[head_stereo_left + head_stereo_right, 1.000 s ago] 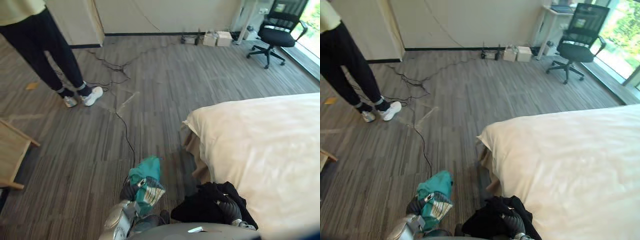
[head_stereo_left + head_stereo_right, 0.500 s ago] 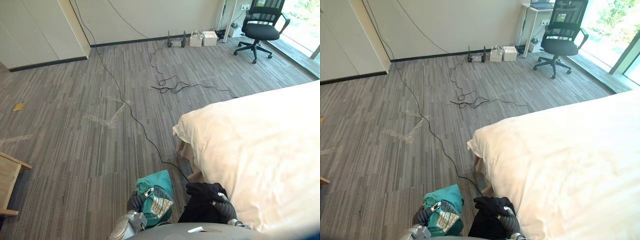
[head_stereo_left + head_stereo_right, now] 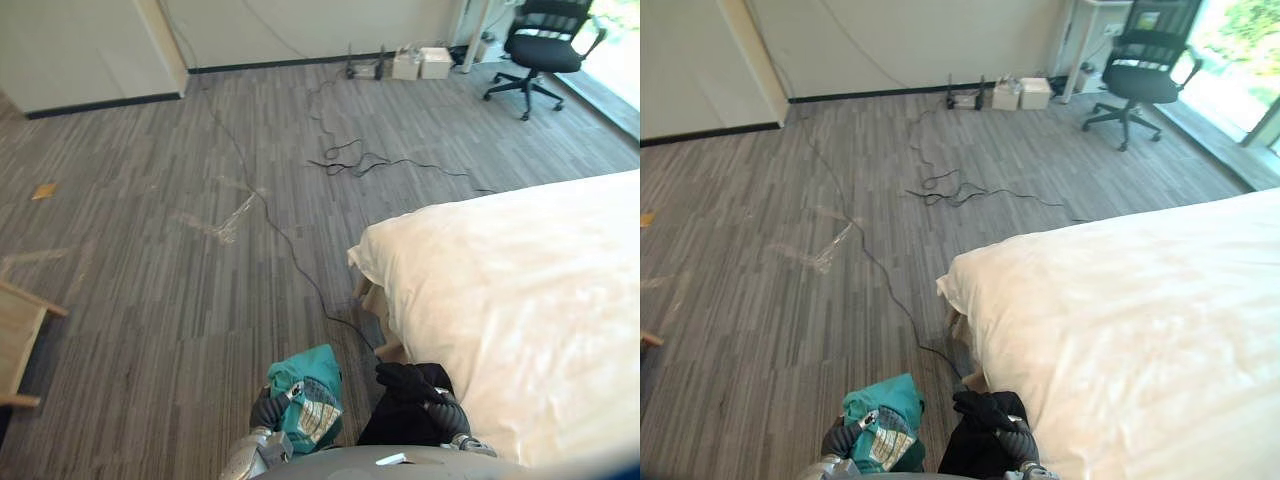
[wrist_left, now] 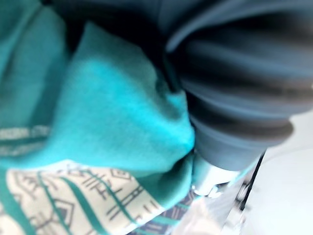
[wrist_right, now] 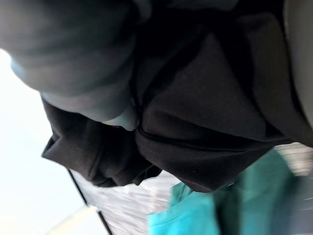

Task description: Tidy the bed and pick cloth on bed and put in laundry

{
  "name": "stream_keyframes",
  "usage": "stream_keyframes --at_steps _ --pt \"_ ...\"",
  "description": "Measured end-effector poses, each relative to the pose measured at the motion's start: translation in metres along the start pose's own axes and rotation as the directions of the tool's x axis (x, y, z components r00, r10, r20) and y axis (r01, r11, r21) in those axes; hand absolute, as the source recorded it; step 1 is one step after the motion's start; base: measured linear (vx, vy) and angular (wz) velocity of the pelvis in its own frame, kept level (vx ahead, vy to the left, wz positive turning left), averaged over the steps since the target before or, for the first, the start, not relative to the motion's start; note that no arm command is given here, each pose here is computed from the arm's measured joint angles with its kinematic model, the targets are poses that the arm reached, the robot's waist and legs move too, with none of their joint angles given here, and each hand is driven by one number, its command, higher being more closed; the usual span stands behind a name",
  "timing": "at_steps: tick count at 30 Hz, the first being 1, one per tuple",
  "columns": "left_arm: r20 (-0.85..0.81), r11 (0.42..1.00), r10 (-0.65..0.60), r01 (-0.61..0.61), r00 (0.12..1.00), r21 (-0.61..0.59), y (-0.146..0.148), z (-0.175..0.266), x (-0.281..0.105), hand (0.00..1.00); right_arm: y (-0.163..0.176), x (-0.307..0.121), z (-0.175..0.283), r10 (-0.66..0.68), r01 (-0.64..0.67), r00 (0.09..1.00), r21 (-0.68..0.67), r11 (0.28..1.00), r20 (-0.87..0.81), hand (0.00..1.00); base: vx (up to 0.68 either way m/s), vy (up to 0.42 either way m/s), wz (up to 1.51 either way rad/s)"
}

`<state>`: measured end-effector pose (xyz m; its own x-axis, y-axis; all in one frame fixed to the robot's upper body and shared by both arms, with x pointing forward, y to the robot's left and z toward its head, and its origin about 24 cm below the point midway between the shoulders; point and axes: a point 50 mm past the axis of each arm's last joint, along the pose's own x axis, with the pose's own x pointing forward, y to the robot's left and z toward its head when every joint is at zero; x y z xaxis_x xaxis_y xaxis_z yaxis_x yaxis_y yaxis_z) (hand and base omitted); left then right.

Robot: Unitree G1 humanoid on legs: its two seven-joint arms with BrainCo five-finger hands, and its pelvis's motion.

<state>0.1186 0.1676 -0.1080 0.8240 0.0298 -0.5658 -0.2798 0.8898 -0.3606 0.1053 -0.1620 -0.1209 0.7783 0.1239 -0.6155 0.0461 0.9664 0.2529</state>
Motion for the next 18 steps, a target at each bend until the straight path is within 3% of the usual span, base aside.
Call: stream_keyframes --at_steps 8,14,18 --pt "0.022 1.0 0.013 -0.012 1.0 -0.02 0.001 0.004 -0.001 1.0 -0.005 -0.007 -0.004 0.006 -0.006 1.0 -0.008 1.0 -0.011 1.0 -0.04 0.051 0.68" --pt "-0.028 0.999 0.037 -0.038 0.999 -0.037 0.004 -0.014 -0.013 1.0 -0.007 -0.009 -0.009 0.006 -0.007 0.999 -0.013 1.0 -0.036 1.0 0.02 0.071 0.14" --pt "-0.041 0.999 0.053 -0.053 0.998 0.012 0.017 -0.015 -0.017 1.0 0.0 -0.008 -0.007 0.026 -0.026 1.0 0.004 1.0 -0.016 1.0 0.19 0.064 0.31"
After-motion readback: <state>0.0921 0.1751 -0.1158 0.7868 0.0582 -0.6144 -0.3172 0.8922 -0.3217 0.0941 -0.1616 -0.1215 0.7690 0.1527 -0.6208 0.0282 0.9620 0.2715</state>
